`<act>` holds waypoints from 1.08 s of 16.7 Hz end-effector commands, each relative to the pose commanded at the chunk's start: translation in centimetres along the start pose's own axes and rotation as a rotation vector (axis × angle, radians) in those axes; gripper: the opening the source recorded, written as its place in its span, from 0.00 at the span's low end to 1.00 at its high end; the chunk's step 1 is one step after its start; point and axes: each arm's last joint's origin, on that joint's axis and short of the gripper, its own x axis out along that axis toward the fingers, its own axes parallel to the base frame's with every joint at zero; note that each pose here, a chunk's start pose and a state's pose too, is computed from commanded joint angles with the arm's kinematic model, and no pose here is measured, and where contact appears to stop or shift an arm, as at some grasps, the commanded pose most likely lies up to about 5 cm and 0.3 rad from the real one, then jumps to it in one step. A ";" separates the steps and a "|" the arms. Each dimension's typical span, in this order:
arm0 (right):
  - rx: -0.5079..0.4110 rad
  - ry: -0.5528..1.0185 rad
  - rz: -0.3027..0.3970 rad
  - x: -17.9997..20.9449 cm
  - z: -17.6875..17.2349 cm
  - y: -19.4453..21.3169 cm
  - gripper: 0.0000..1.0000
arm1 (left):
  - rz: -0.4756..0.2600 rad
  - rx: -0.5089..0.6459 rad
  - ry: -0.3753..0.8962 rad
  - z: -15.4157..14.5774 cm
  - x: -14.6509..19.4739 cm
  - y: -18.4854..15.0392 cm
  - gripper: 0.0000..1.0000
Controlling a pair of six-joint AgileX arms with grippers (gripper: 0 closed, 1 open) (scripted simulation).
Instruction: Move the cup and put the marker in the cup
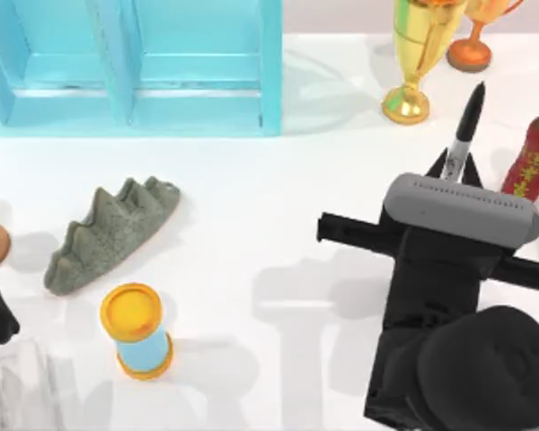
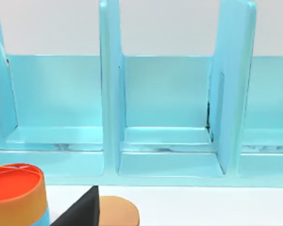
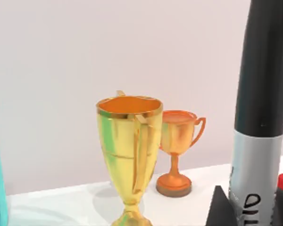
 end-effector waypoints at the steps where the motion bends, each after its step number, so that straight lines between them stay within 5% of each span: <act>1: -0.002 0.000 0.001 0.2 -0.1 0.0 0.00 | 0.000 0.000 0.000 0.0 0.0 0.0 1.00; 17: -0.001 0.011 0.003 2.4 -1.4 -0.1 0.00 | 0.000 0.000 0.000 0.0 0.0 0.0 1.00; 18: -0.001 0.011 0.003 2.4 -1.4 -0.1 0.08 | 0.000 0.000 0.000 0.0 0.0 0.0 1.00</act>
